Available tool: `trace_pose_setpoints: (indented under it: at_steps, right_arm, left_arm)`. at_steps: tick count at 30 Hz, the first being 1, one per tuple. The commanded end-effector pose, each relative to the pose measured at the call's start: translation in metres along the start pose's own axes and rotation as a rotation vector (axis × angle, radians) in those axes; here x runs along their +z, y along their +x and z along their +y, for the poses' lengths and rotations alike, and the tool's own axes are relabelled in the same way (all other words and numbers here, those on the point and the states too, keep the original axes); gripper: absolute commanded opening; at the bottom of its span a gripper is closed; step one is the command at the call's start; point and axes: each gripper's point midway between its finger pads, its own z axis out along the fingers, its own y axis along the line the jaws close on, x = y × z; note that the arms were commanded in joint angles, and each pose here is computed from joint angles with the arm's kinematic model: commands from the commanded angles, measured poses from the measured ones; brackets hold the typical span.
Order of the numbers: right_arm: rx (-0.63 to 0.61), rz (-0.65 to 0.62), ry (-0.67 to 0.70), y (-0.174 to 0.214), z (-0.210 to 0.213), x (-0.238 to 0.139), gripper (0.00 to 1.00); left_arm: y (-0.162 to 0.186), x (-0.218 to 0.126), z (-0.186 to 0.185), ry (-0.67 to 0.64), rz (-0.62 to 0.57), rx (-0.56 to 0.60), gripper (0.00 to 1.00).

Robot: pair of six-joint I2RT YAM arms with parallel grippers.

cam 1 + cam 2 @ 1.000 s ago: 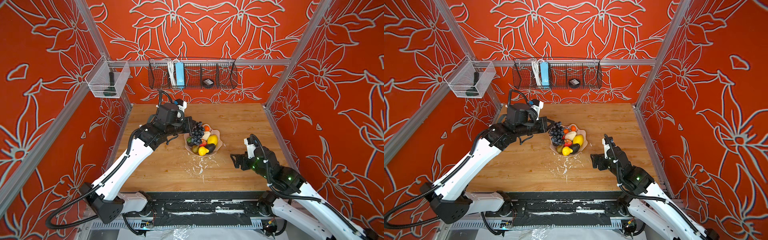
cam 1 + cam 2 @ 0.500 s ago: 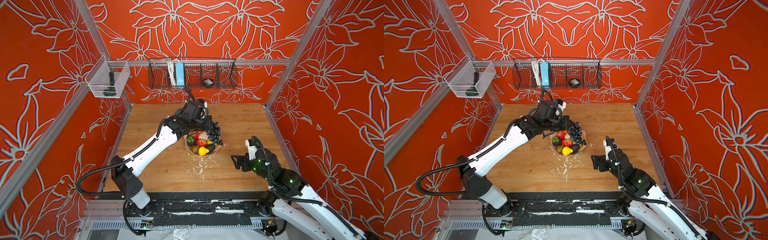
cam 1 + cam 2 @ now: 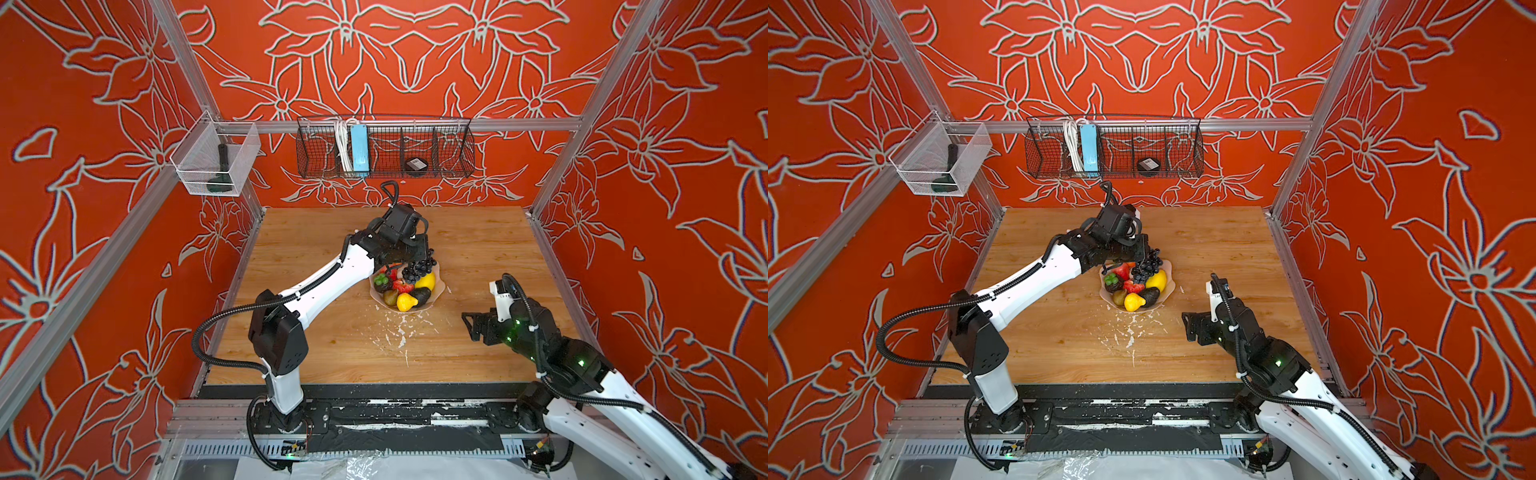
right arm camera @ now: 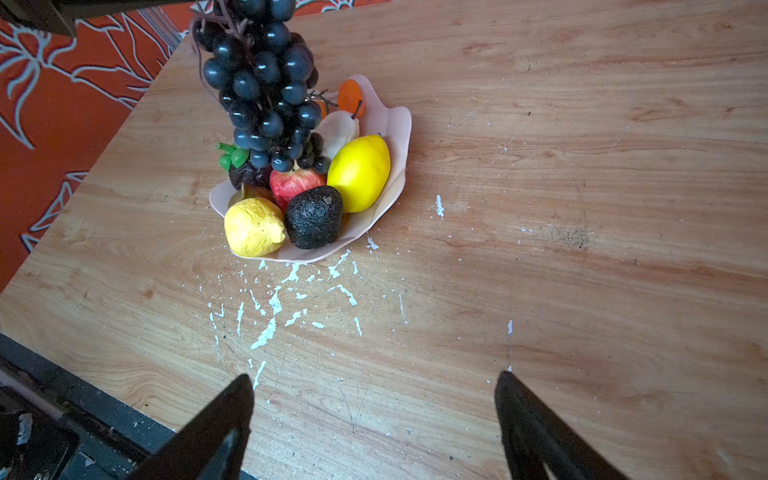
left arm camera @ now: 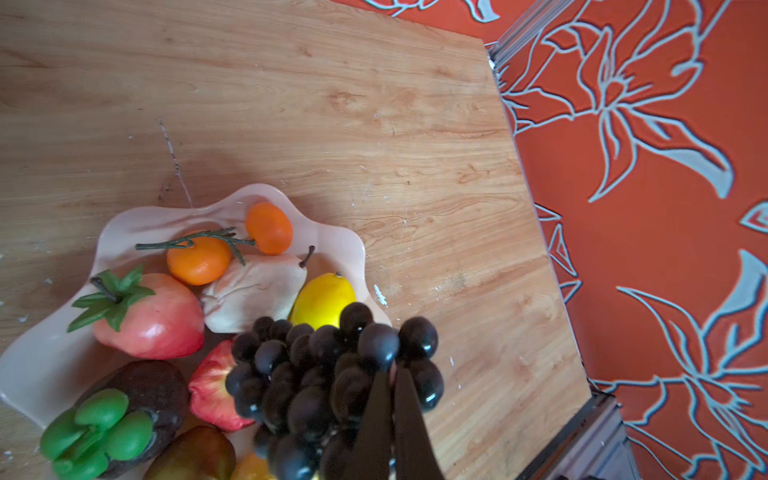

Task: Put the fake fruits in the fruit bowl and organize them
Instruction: 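Lower the grapes onto the fruit in the bowl and open left gripper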

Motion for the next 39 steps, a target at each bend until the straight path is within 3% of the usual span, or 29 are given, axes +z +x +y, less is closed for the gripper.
trace_pose_setpoints:
  at_steps: [1,13,30,39]
  right_arm:
    - [0.023,0.017,-0.003,0.006,-0.002,0.002,0.91]
    - [0.022,0.024,-0.007,0.008,-0.001,0.004,0.91]
    - [0.025,0.034,-0.01,0.01,0.0,0.006,0.91]
    - [0.024,0.038,-0.008,0.012,-0.001,0.006,0.91]
  left_arm:
    - [-0.012,-0.003,0.014,-0.054,-0.042,0.004,0.0]
    - [-0.011,0.006,0.075,-0.177,-0.025,-0.031,0.0]
    - [0.007,0.056,0.088,-0.234,0.118,-0.003,0.0]
    - [0.011,0.061,0.099,-0.284,0.13,-0.012,0.0]
